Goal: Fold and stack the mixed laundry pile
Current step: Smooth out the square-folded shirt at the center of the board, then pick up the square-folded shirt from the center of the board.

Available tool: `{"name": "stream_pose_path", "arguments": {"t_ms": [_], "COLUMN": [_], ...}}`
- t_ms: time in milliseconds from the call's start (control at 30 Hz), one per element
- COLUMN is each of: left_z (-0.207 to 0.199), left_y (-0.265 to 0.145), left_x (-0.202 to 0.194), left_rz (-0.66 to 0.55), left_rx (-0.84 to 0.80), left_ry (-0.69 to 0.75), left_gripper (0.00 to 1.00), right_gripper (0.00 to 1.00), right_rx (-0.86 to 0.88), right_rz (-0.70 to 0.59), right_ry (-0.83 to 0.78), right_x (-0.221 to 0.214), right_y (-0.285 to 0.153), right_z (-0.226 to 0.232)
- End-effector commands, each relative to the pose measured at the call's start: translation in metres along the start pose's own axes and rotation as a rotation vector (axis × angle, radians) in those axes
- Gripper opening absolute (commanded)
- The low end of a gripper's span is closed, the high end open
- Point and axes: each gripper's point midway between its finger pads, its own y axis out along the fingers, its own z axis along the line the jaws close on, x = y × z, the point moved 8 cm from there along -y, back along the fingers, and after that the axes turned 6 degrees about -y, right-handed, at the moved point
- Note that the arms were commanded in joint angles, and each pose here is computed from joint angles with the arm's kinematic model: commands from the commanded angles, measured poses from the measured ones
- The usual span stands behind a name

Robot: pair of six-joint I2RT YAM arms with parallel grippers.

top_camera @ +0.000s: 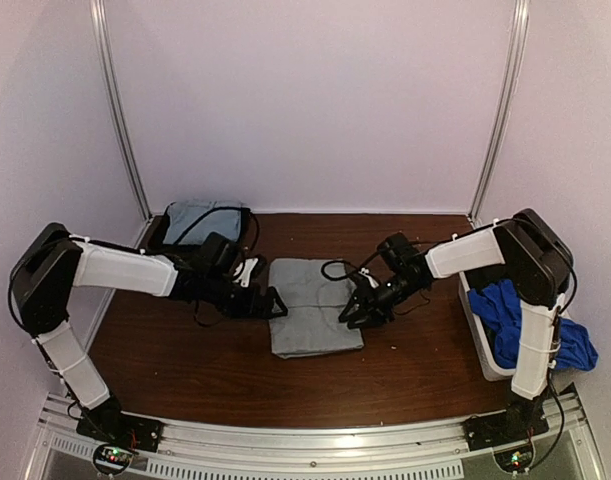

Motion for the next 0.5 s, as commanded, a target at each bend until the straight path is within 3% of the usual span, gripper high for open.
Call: {"name": "stream_pose_path", "arguments": {"t_ms": [0, 100, 167, 467], "left_z": [-0.053, -0.081, -0.089, -0.107], "left_y": [-0.045, -0.038, -0.029, -0.013], "left_x": [0.012, -0.001, -0.008, 0.000], "left_rz": [-0.183, -0.154, -0.141, -0.164], "left_rx": [0.168, 0.292, 0.358, 0.248], "left_ry": [0.445, 0.702, 0.780, 0.682], "left_gripper": [0.98, 0.98, 0.98, 0.98], "right_gripper": [0.38, 0.37, 0.38, 0.47], "right_rx": [-0.014, -0.033, -0.063, -0.129], "right_rz": [-0.077, -0.125, -0.137, -0.111], "right_ry": [-0.103, -0.095, -0.060, 0.107], "right_x": [0.012, 0.008, -0.001, -0.061], "right_y": [-0.027, -0.046, -0.054, -0.049], "right_z": [0.032, 0.040, 0.035, -0.004]}}
